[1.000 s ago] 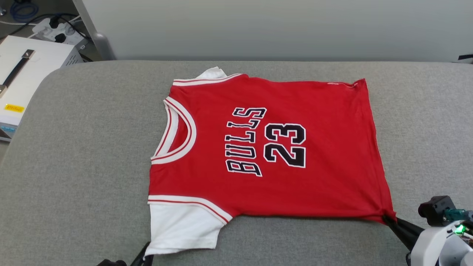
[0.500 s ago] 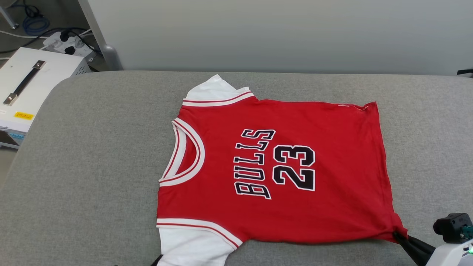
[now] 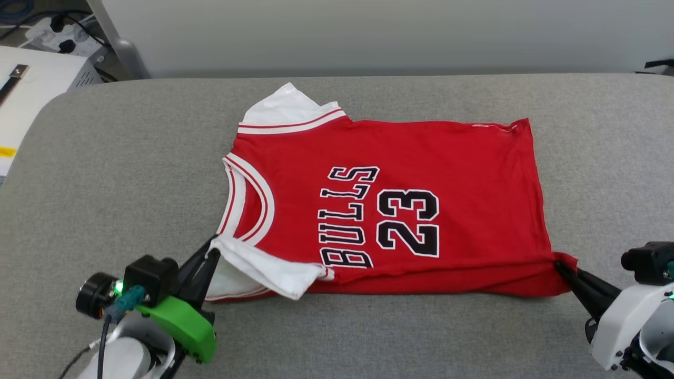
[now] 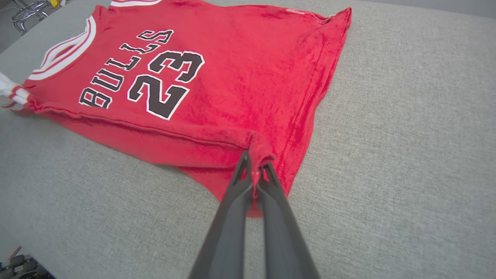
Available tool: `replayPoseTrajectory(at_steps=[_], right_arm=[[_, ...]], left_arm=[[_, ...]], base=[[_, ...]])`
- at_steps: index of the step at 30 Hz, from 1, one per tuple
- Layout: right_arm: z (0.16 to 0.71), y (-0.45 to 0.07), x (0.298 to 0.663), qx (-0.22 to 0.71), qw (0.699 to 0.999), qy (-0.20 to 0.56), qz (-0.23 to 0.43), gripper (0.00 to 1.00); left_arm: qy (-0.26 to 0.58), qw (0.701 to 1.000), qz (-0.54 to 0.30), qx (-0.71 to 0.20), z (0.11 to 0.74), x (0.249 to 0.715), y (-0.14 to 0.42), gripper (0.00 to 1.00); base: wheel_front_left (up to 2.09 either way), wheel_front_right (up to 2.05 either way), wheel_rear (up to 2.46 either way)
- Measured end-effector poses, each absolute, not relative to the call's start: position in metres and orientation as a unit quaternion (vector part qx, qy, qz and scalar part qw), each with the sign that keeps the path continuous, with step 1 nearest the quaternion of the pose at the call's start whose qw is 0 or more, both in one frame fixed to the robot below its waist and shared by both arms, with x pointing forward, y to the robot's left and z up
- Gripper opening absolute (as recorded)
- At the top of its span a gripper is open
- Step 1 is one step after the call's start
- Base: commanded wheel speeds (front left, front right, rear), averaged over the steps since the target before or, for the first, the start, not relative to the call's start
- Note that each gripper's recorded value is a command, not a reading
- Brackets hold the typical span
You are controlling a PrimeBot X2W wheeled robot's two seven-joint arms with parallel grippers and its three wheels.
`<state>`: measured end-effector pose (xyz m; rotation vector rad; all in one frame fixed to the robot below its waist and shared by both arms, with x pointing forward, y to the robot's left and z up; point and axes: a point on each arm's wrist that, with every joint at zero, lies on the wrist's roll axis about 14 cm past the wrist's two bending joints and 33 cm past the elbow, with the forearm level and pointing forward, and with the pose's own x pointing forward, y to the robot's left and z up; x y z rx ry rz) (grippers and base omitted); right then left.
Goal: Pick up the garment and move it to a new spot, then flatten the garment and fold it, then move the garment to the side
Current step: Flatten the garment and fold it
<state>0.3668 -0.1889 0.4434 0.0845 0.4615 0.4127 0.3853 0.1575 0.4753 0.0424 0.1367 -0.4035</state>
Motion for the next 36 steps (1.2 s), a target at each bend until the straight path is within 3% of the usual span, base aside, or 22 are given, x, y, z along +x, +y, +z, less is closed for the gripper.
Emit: replayPoseTrajectory(at_steps=[14,28,29,30,36], right_arm=[[0.414,-0.188,0.424,0.051,0.945,0.263,0.190,0.00],[0.374,-0.190,0.442,0.048,0.931,0.310,0.187,0.00],[0.375,-0.190,0.443,0.049,0.932,0.308,0.186,0.16],[0.381,-0.190,0.444,0.053,0.937,0.293,0.185,1.00],[0.415,-0.197,0.451,0.049,0.955,0.229,0.184,1.00]], left_arm=[[0.124,0.963,-0.223,0.084,0.430,0.490,0.161,0.00],[0.224,0.943,-0.235,0.077,0.361,0.500,0.160,0.00],[0.225,0.943,-0.234,0.074,0.361,0.500,0.160,0.00],[0.225,0.943,-0.232,0.071,0.364,0.500,0.160,1.00],[0.211,0.948,-0.226,0.080,0.383,0.498,0.168,1.00]], base=[[0.00,0.00,0.00],[0.00,0.00,0.00],[0.00,0.00,0.00],[0.00,0.00,0.00],[0.00,0.00,0.00]])
